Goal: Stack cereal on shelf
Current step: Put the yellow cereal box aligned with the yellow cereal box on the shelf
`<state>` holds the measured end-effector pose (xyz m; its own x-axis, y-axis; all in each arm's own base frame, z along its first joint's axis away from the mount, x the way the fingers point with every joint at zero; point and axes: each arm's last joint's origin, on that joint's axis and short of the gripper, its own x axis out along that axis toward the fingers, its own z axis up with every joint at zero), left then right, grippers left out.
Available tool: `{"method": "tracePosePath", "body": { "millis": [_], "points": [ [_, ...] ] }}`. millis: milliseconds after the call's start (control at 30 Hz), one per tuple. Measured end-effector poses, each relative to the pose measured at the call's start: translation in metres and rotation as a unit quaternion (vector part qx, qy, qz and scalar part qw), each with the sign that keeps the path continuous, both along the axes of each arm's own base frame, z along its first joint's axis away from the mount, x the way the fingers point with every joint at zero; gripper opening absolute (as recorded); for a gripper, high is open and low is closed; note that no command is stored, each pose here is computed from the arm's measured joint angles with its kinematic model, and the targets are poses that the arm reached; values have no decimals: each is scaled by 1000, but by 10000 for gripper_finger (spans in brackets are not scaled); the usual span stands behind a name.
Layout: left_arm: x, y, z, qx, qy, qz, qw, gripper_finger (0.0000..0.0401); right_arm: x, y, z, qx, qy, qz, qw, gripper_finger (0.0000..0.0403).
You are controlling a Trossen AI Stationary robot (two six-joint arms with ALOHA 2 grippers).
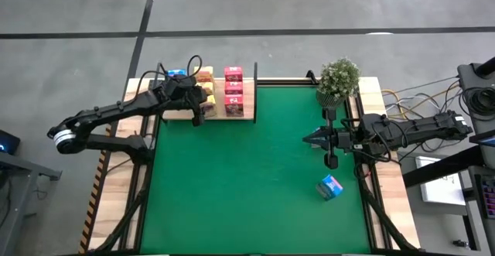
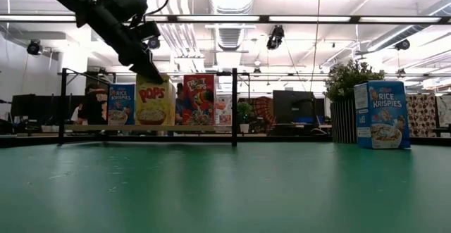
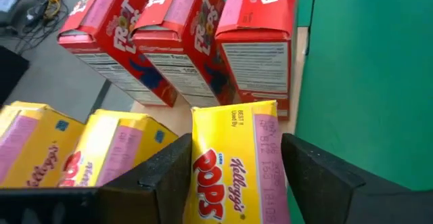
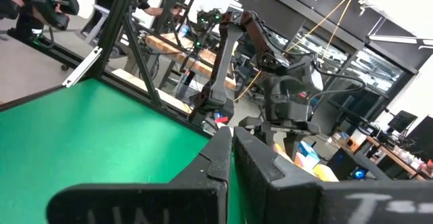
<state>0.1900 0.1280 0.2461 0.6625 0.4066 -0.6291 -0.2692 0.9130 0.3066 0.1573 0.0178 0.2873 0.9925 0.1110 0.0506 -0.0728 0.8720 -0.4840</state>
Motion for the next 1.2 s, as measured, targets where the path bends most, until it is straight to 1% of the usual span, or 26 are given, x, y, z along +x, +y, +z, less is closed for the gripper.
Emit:
{"method": "tracePosePath", "body": {
  "millis": [67,200,367,467,633,733,833,933,1033,1133,1200],
  "points": [
    [-1,0,1,10,5,6,1000,206,0,0,0,0,0,0,1000,9],
    [-3,-1,6,14,1,8,1000,206,0,0,0,0,0,0,1000,9],
    [-3,-2,29,0,4,11,1000,205,0,0,0,-1,0,0,1000,9],
    [-3,-5,47,-30,-5,0,1000,205,0,0,0,-1,0,0,1000,9],
    [-6,-15,80,-89,-14,24,996,205,0,0,0,-1,0,0,1000,9],
    [-5,-27,87,-116,-10,21,993,200,0,0,0,-1,0,0,1000,9],
    [0,-40,84,-128,4,6,992,179,0,0,0,-1,0,0,1000,9],
    [5,-53,69,-130,32,6,991,145,0,0,0,0,0,0,1000,9],
    [6,-61,51,-114,64,38,991,106,0,0,0,0,0,0,1000,9],
    [3,-63,33,-84,95,92,988,68,0,0,0,-1,0,0,1000,9],
    [1,-62,24,-70,104,116,985,45,0,0,0,-1,0,0,1000,9]
  ]
}}
